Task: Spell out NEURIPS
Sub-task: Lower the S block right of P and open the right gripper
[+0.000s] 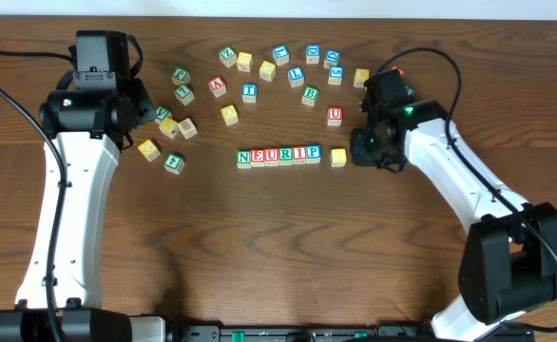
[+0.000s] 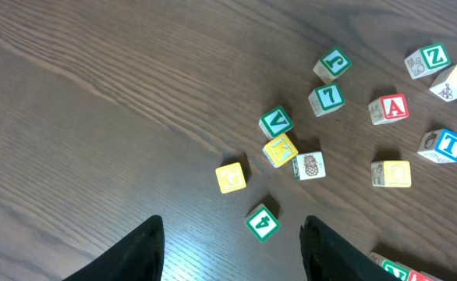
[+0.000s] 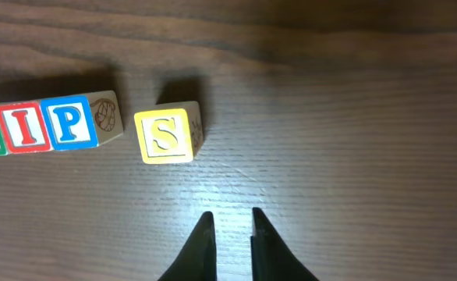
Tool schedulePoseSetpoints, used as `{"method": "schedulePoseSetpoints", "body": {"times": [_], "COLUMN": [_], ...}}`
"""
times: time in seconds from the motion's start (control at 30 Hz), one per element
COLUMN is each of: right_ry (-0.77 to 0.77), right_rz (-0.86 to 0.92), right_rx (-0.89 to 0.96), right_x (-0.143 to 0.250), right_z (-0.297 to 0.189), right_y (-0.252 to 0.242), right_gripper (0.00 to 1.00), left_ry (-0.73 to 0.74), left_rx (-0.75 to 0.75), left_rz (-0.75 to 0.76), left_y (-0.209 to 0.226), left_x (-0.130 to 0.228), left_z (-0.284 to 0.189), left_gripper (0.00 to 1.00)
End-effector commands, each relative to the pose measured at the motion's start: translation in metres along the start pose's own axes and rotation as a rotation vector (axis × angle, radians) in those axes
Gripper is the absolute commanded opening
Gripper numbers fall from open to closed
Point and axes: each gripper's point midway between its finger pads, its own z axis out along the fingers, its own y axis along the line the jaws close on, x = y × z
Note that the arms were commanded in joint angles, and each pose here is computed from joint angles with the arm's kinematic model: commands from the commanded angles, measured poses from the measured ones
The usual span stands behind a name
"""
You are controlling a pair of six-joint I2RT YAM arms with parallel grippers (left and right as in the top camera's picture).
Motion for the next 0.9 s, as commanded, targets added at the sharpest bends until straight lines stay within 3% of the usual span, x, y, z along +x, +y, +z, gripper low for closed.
{"method": "schedulePoseSetpoints", "body": {"times": [0.0, 0.57, 0.87], "right_ry": [0.002, 0.098, 0.060], "right_rz": [0.005, 0.023, 0.018], "right_rx": [-0.013, -0.036, -0.057], "right_x": [0.010, 0.036, 0.026], "right_z": [0.005, 0.043, 0.050], "right_y": [0.008, 0.010, 0.015], "right_gripper": [0.09, 0.03, 0.05], "left_ry": [-0.009, 0.011, 0.020], "left_rx": [0.004, -0.003, -0.006], "left_rz": [-0.010, -0.005, -0.003], "left_y": [0.001, 0.000, -0.001], "left_x": [-0.001, 0.001, 0.003], "left_z": [-0.004, 0.004, 0.008], "left_gripper": [0.55, 0.55, 0.55]}}
